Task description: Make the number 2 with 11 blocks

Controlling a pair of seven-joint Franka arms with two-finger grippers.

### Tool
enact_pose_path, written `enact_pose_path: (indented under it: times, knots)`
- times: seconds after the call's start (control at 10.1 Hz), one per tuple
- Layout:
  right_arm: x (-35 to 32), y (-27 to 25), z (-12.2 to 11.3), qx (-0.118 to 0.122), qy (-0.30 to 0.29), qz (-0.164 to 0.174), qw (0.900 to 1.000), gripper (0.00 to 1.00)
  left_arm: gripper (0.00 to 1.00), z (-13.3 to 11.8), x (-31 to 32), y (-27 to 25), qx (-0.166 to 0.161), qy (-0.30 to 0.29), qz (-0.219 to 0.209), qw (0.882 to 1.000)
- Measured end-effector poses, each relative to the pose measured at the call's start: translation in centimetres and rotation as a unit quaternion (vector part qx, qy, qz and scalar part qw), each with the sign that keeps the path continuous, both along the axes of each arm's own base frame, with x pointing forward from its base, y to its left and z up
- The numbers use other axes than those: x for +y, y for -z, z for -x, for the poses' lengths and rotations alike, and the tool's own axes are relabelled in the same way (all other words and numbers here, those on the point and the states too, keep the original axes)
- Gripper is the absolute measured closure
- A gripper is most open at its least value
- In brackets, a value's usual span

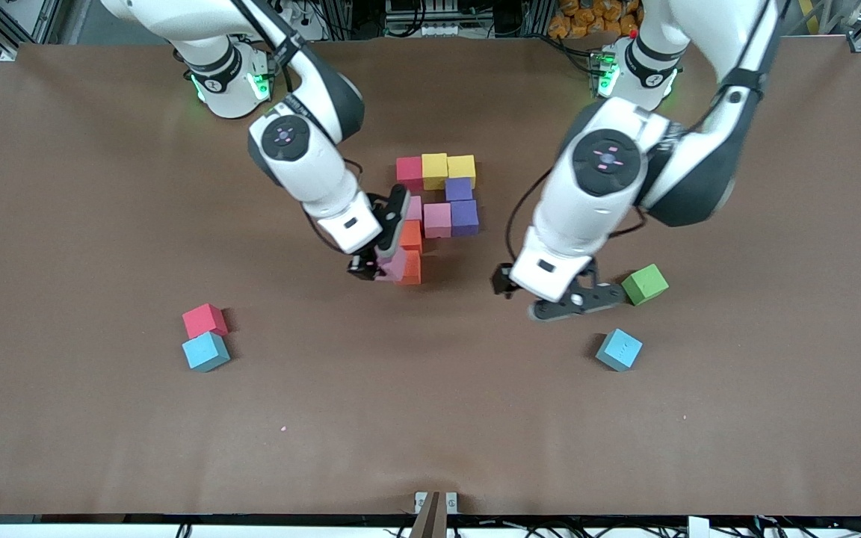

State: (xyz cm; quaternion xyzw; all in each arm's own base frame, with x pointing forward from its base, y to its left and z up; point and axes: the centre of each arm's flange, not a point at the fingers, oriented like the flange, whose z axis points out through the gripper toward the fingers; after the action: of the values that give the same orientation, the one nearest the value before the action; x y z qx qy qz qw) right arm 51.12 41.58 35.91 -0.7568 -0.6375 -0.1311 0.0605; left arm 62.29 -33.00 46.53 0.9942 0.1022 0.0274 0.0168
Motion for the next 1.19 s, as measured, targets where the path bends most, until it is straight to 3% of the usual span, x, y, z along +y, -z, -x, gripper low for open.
enact_pose_path:
  times: [0.2, 0.49, 0.89, 1.19]
  knots:
    - [4.5, 0.5, 1.4, -0.004, -0.038, 0.000, 0.999, 0.43, 0.00, -1.6, 4.1, -0.4, 0.004, 0.010, -0.006, 1.000]
    - [9.0, 4.7, 1.3, -0.001, -0.075, 0.022, 0.997, 0.43, 0.00, -3.5, 9.0, -0.2, 0.007, 0.015, -0.010, 1.000]
    - [10.3, 9.1, 0.9, 0.019, -0.085, 0.043, 0.995, 0.43, 0.00, -3.9, 10.9, 1.2, 0.020, 0.008, -0.015, 1.000]
    - [9.7, 11.5, 0.5, 0.028, -0.080, 0.057, 0.995, 0.43, 0.00, -4.2, 11.1, 4.5, 0.044, 0.037, -0.021, 0.998]
